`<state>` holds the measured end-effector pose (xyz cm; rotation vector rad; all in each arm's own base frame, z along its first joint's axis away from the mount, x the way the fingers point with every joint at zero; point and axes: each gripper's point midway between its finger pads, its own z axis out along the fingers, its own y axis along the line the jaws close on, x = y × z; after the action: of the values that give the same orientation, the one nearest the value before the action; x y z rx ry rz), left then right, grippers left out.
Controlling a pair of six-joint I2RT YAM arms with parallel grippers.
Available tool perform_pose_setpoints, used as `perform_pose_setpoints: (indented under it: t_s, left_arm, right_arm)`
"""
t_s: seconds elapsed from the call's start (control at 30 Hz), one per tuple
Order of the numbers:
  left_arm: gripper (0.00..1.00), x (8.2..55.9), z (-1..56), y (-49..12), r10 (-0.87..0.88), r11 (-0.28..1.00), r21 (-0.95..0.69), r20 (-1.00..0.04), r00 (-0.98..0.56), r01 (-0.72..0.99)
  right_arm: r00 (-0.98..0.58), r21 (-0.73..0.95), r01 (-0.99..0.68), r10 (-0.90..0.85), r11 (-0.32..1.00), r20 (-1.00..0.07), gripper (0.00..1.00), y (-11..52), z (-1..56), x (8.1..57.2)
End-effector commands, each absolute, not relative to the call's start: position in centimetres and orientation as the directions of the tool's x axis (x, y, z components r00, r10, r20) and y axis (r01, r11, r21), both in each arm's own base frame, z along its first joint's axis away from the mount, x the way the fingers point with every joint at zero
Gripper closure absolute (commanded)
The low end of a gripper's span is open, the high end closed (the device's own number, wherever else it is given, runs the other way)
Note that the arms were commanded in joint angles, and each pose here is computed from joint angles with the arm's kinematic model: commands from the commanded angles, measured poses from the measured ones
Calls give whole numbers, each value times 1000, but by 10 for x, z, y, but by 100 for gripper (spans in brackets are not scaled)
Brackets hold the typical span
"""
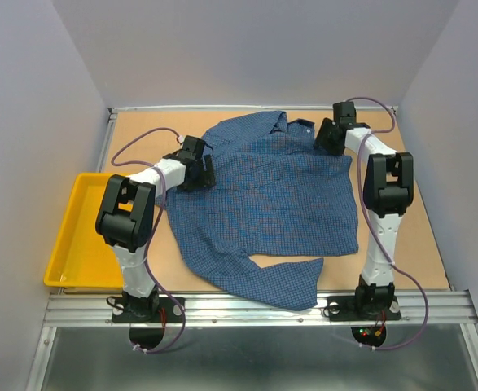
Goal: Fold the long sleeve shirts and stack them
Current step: Flatten the shirt out
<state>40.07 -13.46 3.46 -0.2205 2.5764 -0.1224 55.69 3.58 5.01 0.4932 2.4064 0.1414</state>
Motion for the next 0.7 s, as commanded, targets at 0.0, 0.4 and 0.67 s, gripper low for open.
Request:
perform_pose_setpoints:
  t_s: [0.0, 0.4, 0.67]
  left_arm:
    - [14, 395, 24, -124, -200, 980, -103, -506, -839, -171]
    - [14, 387, 8, -104, -228, 972, -65, -468, -854, -224]
    - [13, 395, 34, -104, -229, 972, -82, -509, -829, -218]
  right_arm:
    - [-616, 258, 268, 371, 928, -695, 37, 36, 76, 598]
    - [-557, 232, 309, 373, 922, -742, 36, 3, 53, 652]
    - [-477, 259, 264, 359, 929, -802, 28, 2, 105, 672]
